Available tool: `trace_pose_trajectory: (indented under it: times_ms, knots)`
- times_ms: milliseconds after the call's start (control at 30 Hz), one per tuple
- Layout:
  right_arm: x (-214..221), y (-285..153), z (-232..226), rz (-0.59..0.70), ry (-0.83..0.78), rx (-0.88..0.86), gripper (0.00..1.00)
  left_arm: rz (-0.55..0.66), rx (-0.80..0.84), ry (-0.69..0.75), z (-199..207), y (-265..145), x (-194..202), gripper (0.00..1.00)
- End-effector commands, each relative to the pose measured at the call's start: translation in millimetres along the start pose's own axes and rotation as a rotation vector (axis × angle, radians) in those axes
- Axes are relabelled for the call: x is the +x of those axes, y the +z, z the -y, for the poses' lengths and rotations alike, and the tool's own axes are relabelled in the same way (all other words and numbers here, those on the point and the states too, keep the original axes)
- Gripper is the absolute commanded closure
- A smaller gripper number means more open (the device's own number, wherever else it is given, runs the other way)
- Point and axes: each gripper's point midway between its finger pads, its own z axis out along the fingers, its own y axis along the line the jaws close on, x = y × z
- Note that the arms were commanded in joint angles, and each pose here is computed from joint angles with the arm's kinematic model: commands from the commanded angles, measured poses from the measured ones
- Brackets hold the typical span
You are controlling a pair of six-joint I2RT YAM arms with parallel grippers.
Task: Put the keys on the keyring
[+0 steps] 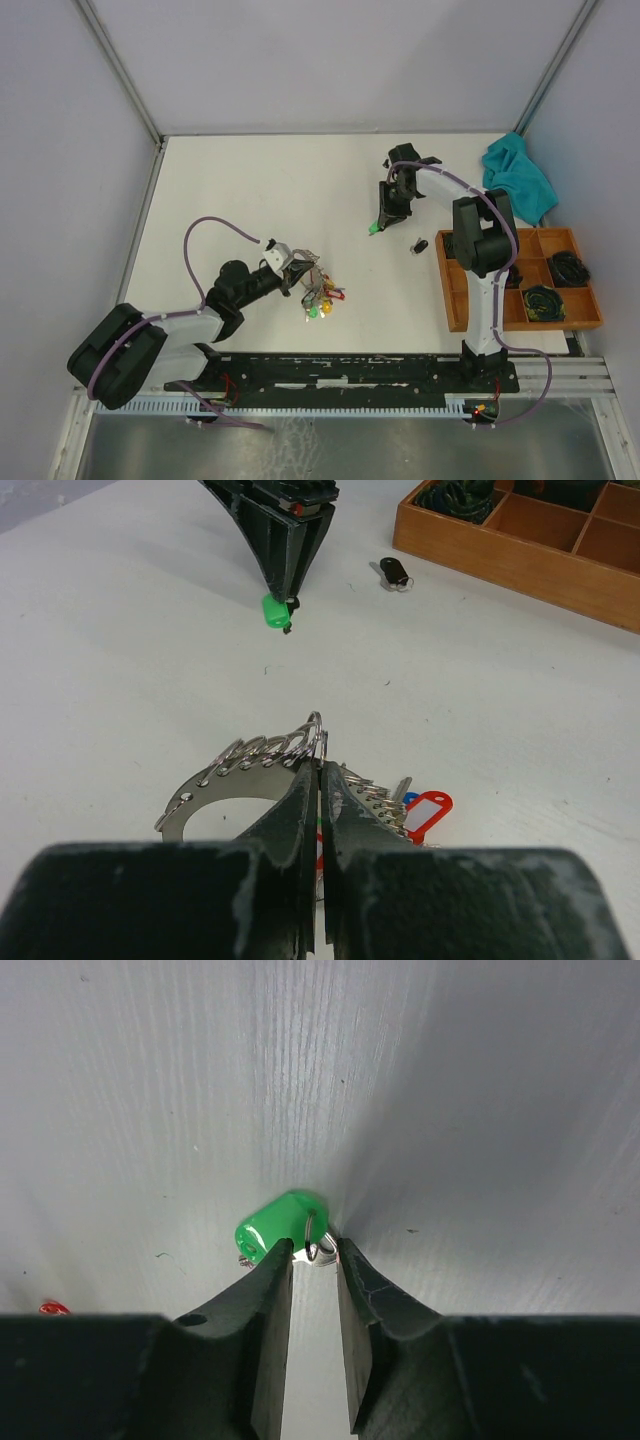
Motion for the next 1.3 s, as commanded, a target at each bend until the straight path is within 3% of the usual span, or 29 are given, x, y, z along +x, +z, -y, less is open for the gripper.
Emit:
trace_pose_trajectory:
  times_ms: [0,333,600,767,967,1267]
  knots:
    - [-18,-1,-6,0.057,-0.022,-0.026,0.68,0.062,0.026,0.064,3,3,-16,0.97]
    - [-28,-1,-10,0.080,-0.043,-0.038,0.71,0.047,0.035,0.061,3,5,-13,0.97]
    - [-23,-10,0,0.084,-0.050,0.022,0.89,0.043,0.042,0.059,4,6,-13,0.97]
    - [-28,-55,19,0.149,-0.074,0.164,0.99,0.041,0.046,0.056,5,6,-13,0.97]
    - [-24,-114,34,0.248,-0.063,0.325,0.99,0.042,0.040,0.056,4,6,-13,0.97]
    - [40,-97,26,0.270,-0.083,0.567,0.98,0.047,0.042,0.052,5,6,-15,0.97]
